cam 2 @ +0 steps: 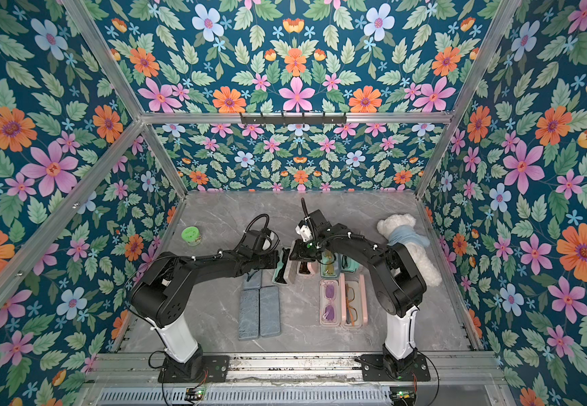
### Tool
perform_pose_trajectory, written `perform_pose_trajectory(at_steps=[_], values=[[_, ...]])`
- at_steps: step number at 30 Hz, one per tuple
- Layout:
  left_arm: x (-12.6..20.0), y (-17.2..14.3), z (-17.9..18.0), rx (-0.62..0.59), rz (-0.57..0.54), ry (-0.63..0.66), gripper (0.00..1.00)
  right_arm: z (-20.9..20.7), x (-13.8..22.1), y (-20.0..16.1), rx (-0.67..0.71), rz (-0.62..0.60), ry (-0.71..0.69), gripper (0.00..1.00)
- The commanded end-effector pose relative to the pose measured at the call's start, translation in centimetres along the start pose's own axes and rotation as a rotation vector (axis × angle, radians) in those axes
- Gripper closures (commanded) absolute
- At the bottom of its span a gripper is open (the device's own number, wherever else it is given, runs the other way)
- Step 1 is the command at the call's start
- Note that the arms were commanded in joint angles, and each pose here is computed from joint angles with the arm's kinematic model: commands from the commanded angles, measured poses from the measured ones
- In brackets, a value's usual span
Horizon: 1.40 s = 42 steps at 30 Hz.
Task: Close the glasses case
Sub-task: Close the glasses case at the center of the board.
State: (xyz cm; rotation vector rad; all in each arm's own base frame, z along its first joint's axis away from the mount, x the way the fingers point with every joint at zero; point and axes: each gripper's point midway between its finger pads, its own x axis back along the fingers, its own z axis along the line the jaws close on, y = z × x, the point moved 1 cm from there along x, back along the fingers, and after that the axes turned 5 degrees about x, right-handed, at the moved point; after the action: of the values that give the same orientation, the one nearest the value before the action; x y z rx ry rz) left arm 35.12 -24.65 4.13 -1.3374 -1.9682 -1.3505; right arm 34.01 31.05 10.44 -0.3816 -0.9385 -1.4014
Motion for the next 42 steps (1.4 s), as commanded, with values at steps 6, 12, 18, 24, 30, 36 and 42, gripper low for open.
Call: perform_pose_trajectory(at_steps=[6,12,18,24,30,36,42], values=[[0.0,-0.5,-0.7,0.005,0.023,-0.044,0.95,-0.5,0.0,0.0,0.025,0.003,-0.038,0.70],[0.1,-0.6,-0.6,0.006,0.028,-0.043,0.94,-0.8,-0.2,-0.1,0.024,0.006,-0.045,0.70],[0.0,-0.7,-0.6,0.006,0.029,-0.041,0.94,-0.8,-0.3,-0.1,0.024,0.007,-0.046,0.71],[0.1,-0.7,-0.5,0.005,0.029,-0.037,0.95,-0.9,-0.4,-0.1,0.022,0.011,-0.044,0.71],[0.0,-0.7,-0.4,0.004,0.028,-0.035,0.95,-0.9,-0.5,-0.1,0.020,0.012,-0.042,0.71],[0.1,-0.7,-0.5,0.003,0.025,-0.034,0.95,-0.8,-0.8,-0.3,0.023,0.020,-0.041,0.71],[0.1,-0.7,-0.5,0.002,0.025,-0.035,0.95,-0.8,-1.1,-0.4,0.025,0.028,-0.044,0.72]])
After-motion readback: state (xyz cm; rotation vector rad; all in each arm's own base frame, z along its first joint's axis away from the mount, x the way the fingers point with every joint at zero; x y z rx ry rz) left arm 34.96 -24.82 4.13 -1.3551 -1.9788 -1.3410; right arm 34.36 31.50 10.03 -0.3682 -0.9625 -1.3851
